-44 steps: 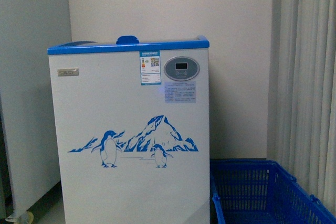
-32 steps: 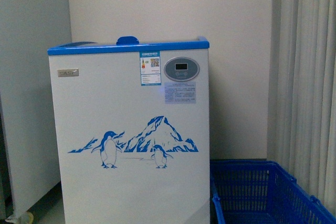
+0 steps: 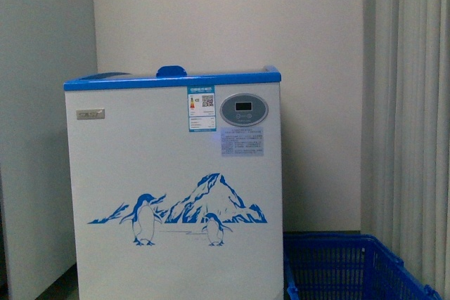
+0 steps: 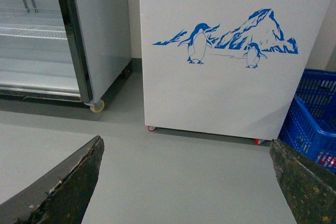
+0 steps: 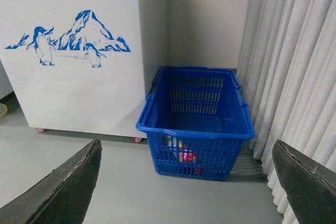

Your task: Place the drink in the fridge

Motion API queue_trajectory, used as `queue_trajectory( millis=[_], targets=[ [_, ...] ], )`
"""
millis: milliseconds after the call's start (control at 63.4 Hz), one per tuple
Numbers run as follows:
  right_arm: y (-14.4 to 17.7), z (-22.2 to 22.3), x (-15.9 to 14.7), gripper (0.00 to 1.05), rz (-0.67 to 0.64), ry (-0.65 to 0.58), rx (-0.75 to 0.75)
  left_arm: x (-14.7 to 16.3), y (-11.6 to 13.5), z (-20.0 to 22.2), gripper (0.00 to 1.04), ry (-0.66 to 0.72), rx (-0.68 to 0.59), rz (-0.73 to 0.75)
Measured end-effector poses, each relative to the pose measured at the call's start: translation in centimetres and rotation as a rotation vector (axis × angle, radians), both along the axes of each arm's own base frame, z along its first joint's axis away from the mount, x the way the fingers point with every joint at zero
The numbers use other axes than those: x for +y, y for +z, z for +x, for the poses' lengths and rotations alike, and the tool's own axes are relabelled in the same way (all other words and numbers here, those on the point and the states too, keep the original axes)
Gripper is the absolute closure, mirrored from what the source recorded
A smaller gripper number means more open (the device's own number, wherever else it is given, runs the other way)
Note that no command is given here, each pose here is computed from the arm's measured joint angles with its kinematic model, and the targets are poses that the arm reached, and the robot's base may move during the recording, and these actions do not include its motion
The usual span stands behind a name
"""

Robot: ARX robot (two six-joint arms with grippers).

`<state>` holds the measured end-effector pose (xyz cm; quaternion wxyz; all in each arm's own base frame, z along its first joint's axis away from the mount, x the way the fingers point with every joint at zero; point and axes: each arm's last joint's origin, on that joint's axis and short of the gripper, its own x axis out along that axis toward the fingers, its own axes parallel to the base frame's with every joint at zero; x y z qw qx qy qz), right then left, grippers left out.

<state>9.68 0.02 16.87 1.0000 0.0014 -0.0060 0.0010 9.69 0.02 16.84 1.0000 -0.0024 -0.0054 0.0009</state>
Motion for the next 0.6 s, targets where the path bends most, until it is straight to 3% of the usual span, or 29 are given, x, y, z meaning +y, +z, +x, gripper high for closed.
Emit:
queue_trajectory(
  millis=[600],
  targets=[
    [0.00, 0.00, 0.00, 0.07, 0.000, 0.000, 0.000, 0.00, 0.00, 0.00, 0.08, 0.000, 0.000, 0.000]
  ],
)
